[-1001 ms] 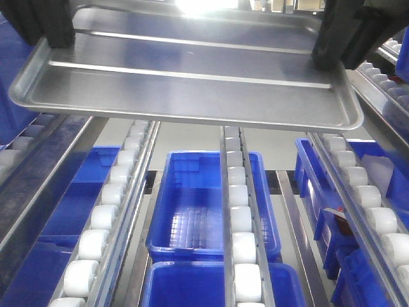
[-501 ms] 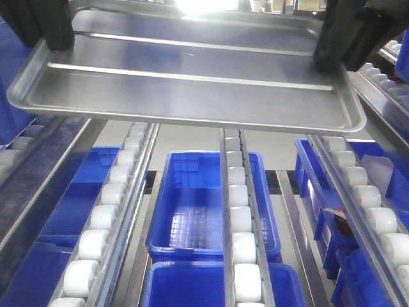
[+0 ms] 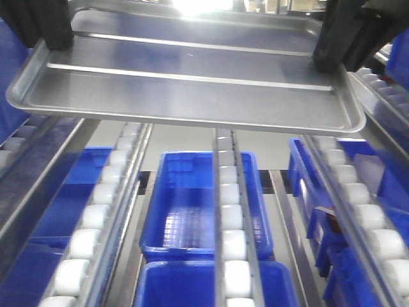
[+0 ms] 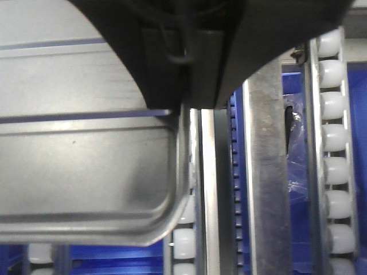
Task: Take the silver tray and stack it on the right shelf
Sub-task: 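Hold the tray raised while the base drives to another shelf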
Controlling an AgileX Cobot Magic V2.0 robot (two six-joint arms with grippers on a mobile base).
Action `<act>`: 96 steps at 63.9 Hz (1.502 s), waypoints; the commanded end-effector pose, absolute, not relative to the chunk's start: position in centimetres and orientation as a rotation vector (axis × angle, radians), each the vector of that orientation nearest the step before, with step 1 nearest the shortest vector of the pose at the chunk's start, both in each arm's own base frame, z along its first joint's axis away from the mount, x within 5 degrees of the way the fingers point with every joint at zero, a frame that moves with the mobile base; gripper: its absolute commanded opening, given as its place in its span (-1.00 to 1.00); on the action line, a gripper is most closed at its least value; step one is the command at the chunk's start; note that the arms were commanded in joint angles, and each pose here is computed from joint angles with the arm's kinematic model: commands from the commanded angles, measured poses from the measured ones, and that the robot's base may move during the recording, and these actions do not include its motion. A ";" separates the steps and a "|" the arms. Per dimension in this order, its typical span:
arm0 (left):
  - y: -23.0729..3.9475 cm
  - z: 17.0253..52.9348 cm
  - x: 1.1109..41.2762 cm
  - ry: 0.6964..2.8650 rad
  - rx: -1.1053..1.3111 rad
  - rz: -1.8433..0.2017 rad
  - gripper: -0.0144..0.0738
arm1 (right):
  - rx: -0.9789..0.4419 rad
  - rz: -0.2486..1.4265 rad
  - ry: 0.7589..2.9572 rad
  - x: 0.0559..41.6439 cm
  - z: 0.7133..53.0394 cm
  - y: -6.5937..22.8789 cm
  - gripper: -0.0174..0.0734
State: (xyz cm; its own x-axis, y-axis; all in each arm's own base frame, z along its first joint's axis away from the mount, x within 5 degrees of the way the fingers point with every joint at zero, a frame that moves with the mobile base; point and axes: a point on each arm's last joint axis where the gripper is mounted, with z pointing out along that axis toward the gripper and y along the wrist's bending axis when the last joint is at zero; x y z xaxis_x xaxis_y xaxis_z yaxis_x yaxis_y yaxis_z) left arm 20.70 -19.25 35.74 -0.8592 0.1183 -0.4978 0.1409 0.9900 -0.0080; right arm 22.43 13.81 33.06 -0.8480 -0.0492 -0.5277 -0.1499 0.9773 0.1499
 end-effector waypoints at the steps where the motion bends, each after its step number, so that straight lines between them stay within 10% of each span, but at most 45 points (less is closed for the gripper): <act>1: -18.7 37.8 20.2 2.537 0.193 -0.096 -0.88 | -0.173 0.283 2.458 22.3 35.4 13.6 -0.49; 96: -18.7 37.8 20.2 2.537 0.193 -0.096 -0.88 | -0.173 0.283 2.457 22.3 35.4 13.6 -0.49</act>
State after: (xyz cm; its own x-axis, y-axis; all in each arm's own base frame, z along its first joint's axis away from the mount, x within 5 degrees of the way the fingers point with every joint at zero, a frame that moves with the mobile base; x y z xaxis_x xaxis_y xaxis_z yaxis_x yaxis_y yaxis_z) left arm 20.69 -19.25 35.77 -0.8601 0.1173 -0.4965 0.1402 0.9901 -0.0090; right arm 22.42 13.83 33.05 -0.8487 -0.0480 -0.5267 -0.1496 0.9770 0.1519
